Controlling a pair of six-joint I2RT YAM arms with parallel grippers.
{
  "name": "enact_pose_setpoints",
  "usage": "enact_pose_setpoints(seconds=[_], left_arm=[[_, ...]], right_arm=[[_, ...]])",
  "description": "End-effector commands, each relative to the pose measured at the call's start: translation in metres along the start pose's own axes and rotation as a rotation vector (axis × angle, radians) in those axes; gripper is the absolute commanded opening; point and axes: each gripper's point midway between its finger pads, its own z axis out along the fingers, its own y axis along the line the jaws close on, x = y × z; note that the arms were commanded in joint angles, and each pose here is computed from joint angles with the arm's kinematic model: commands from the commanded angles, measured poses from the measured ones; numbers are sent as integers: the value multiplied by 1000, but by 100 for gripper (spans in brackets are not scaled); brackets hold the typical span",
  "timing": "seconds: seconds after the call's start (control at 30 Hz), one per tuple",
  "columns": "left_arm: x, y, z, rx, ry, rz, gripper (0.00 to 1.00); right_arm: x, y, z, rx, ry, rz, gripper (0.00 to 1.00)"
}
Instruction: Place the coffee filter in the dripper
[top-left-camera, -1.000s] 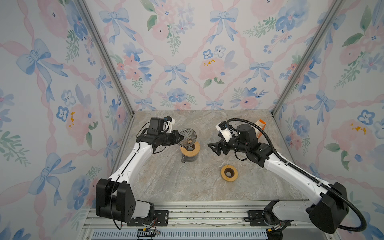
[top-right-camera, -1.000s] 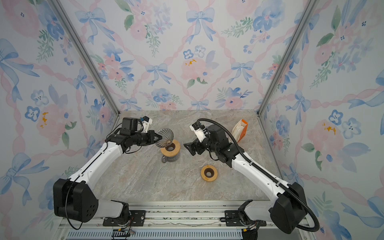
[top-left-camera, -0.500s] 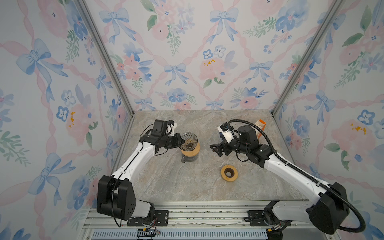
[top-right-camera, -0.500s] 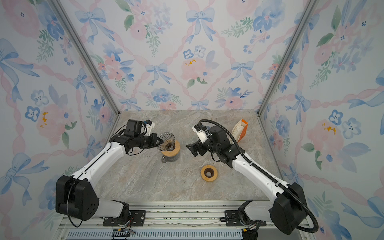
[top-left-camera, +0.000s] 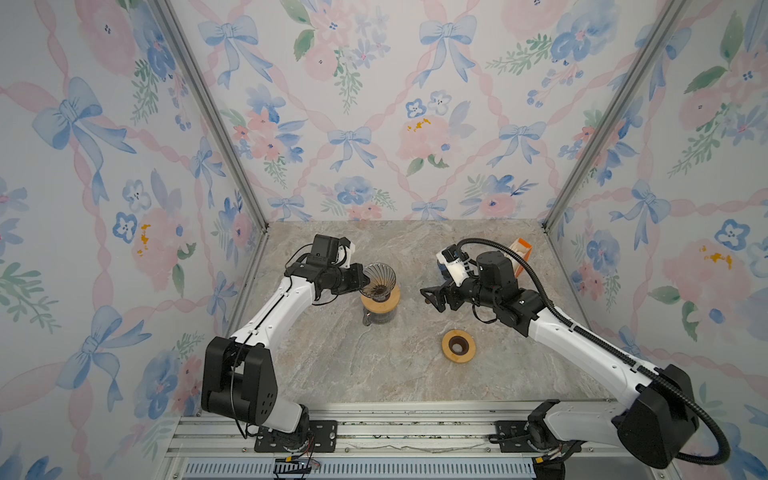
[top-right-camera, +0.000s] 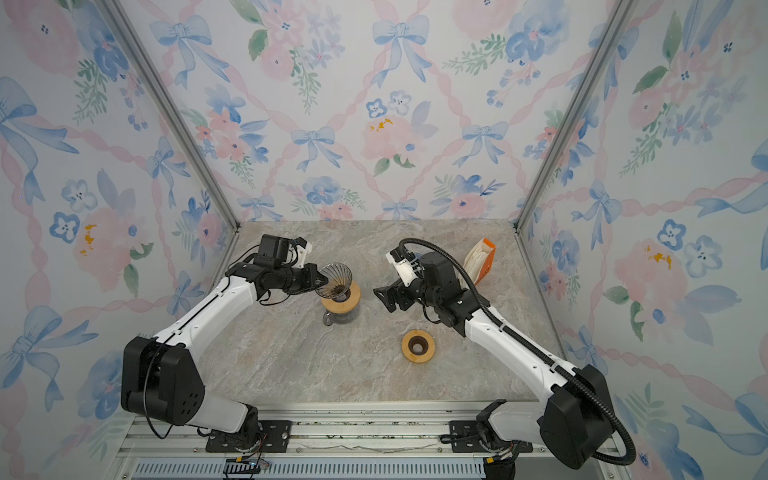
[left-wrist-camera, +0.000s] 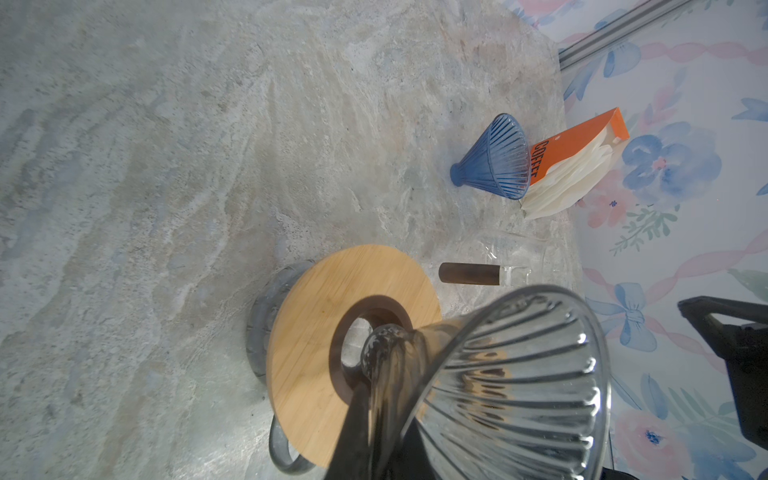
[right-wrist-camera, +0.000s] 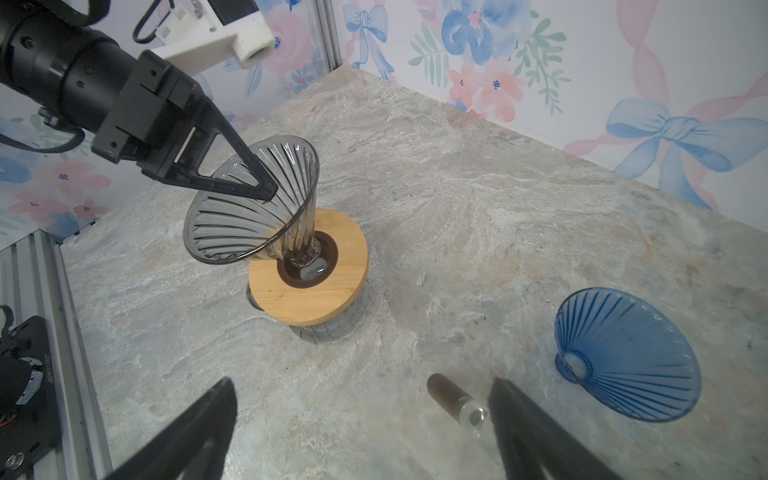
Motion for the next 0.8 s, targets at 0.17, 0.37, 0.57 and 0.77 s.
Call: enact_pose_setpoints(seconds=[0.17, 0.37, 0.57, 0.77], left_arm=[[2, 3, 8, -19, 19, 16, 0], [3, 5, 10, -25, 21, 15, 1], [5, 5, 14, -10, 43, 18, 4], [1, 4, 14, -14, 36, 27, 16]], right_arm=[[-3, -3, -2, 12, -35, 25, 96], [-7, -6, 8, 9, -33, 71, 97], [-9, -8, 19, 15, 14, 93, 97], [-18, 4, 25, -18, 34, 77, 96]])
